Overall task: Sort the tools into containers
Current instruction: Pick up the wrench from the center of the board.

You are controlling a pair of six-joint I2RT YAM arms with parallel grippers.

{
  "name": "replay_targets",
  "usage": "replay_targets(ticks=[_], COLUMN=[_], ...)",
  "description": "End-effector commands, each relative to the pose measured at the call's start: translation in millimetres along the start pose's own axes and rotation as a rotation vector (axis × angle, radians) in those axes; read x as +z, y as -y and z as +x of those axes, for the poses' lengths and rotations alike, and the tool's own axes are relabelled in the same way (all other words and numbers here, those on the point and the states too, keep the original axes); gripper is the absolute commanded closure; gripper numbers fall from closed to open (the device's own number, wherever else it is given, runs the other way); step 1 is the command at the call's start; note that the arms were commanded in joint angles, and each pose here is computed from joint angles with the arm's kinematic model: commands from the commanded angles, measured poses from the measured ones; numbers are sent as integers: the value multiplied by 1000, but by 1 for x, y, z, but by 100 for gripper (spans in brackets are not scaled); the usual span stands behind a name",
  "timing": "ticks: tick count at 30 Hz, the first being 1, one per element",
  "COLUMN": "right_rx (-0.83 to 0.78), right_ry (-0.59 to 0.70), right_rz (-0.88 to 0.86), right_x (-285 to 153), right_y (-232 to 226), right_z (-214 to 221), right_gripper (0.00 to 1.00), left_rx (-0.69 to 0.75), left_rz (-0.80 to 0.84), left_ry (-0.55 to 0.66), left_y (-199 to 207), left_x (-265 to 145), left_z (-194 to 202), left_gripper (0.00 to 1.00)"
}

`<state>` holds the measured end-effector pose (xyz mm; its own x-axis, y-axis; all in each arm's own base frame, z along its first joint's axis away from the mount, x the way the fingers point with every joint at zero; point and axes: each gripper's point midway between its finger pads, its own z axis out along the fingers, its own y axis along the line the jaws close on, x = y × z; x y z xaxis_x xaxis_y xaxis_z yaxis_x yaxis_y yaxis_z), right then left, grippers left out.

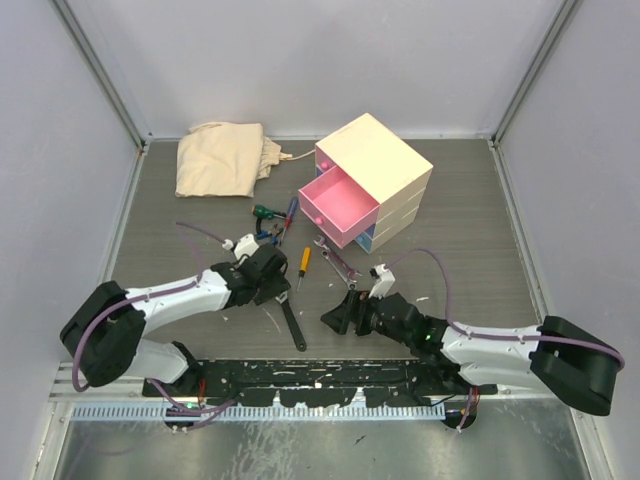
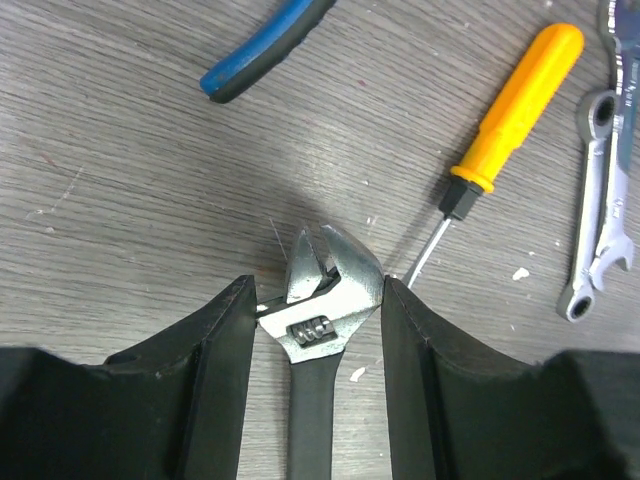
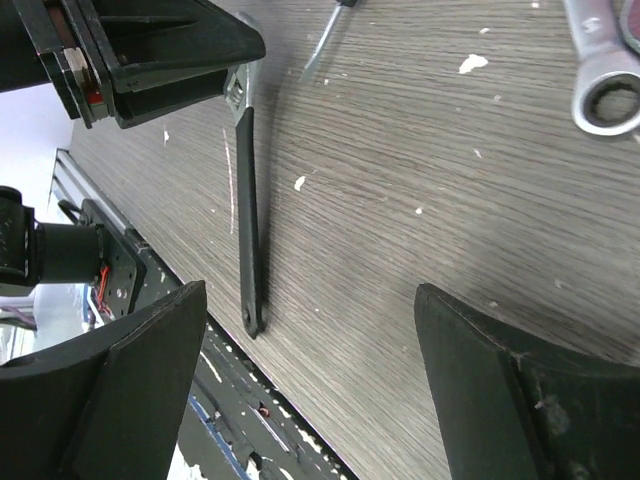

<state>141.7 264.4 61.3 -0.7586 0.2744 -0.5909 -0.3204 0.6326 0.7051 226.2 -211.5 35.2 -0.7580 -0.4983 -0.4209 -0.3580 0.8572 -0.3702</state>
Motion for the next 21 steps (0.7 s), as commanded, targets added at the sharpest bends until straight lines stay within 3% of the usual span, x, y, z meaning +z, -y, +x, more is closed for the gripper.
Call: replay_targets(ticks=[1, 13, 21], right_rx=[-23, -61, -76], right_ry=[71, 13, -48], right_rz=[-170, -207, -249], right_x=[10, 49, 77], right_y=[-52, -63, -61], right_z=[-27, -14, 8], right_gripper=[11, 12, 27], left_rx=[-30, -83, -92], left_rz=[187, 342, 363], left_ry=[53, 33, 21], left_y=[38, 67, 71], left_x=[-16, -39, -41], left_z=[-16, -19, -18], left_gripper=[100, 100, 100])
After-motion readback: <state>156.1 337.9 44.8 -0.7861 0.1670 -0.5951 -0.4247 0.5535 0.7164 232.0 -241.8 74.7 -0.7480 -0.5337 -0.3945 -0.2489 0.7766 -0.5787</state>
